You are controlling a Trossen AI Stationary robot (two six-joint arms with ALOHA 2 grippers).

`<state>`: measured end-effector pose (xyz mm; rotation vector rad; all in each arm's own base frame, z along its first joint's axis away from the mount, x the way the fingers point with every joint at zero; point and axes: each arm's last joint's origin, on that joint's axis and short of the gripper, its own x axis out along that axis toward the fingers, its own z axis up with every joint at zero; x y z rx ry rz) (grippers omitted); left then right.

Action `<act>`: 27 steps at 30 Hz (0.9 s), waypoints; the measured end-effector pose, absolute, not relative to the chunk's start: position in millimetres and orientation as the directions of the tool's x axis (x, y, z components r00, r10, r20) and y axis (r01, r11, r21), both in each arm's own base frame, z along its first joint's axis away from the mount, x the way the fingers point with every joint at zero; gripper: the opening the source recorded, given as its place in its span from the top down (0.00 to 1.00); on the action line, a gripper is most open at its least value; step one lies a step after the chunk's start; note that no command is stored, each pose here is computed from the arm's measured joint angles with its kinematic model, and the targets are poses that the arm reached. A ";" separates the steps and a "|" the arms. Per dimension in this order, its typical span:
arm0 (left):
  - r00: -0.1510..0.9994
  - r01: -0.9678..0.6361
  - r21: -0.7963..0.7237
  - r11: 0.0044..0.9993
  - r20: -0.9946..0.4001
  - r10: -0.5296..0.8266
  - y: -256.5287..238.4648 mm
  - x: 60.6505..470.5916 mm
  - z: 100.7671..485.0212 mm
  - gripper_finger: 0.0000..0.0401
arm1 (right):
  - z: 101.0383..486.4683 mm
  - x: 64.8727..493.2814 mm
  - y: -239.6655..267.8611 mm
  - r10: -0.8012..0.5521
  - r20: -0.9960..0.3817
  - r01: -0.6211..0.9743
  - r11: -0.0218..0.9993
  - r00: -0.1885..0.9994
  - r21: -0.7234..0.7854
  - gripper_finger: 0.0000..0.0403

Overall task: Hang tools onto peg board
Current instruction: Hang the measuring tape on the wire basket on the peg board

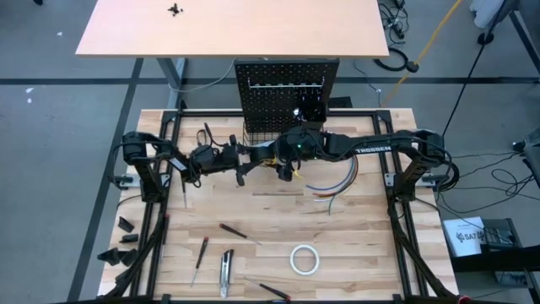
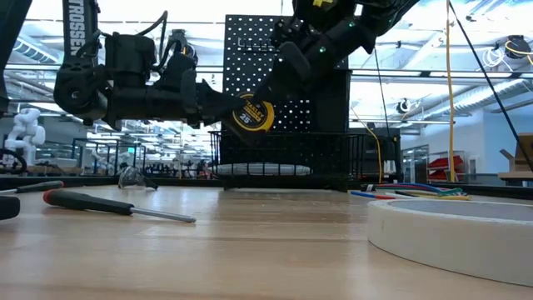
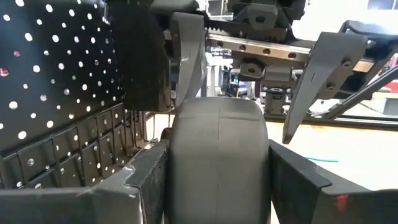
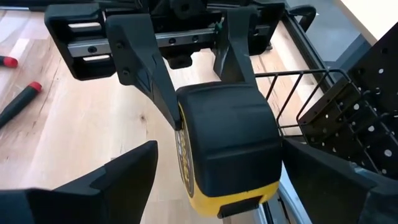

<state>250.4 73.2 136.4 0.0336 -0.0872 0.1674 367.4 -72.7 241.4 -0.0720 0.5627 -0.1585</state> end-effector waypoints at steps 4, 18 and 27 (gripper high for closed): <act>0.988 -0.124 0.031 0.992 0.100 0.121 71.7 250.5 137.4 0.47 | 241.9 367.7 -72.7 -0.170 -0.520 0.125 0.985 0.837 -0.120 0.22; 0.989 -0.105 0.028 0.994 0.108 0.102 68.5 250.8 138.1 0.47 | 242.4 368.0 -70.7 -0.160 -0.518 0.113 0.986 0.840 -0.121 0.46; 0.990 -0.061 -0.160 0.985 0.113 0.080 67.8 251.9 139.6 0.12 | 250.7 370.3 -63.2 -0.194 -0.551 0.159 0.981 0.812 -0.111 0.46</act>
